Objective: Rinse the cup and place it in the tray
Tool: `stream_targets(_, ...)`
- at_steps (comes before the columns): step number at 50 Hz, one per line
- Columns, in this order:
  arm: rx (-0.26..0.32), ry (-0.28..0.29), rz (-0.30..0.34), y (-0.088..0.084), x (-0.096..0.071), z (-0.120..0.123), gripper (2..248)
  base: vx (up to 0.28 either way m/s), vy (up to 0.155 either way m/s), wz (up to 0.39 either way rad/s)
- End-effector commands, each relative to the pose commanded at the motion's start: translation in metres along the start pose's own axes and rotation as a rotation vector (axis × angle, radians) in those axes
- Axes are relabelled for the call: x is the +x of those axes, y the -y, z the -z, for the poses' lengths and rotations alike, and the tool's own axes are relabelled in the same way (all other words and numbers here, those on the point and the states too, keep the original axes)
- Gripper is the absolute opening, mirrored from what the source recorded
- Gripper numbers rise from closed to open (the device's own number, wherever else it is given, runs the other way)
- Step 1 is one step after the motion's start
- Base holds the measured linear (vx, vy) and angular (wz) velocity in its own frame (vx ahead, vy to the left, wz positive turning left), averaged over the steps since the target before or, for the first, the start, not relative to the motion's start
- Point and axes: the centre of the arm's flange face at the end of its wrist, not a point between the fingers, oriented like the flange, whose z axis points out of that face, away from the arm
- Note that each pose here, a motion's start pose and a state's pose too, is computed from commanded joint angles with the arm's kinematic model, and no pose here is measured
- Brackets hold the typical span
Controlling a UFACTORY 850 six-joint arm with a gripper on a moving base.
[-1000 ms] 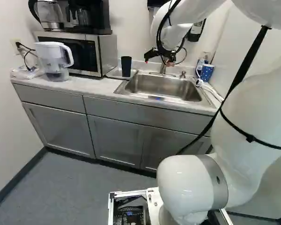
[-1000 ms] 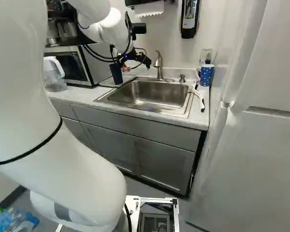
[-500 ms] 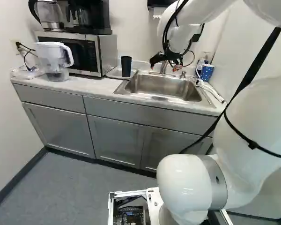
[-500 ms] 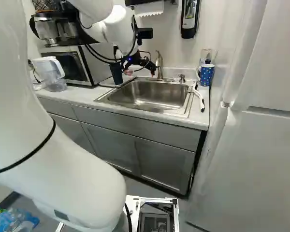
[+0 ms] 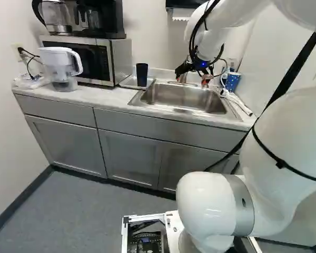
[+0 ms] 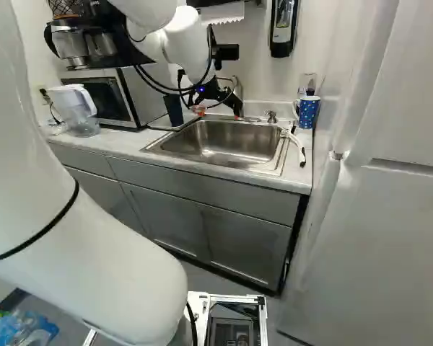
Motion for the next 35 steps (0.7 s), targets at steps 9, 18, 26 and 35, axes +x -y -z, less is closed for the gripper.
stream_targets(9,0.0,0.0,0.0,0.0,0.0,0.0,247,0.0,0.0,0.0)
stream_targets(18,0.0,0.0,0.0,0.0,0.0,0.0,247,0.0,0.0,0.0)
stream_targets(26,0.0,0.0,0.0,0.0,0.0,0.0,247,0.0,0.0,0.0)
stream_targets(35,0.0,0.0,0.0,0.0,0.0,0.0,247,0.0,0.0,0.0)
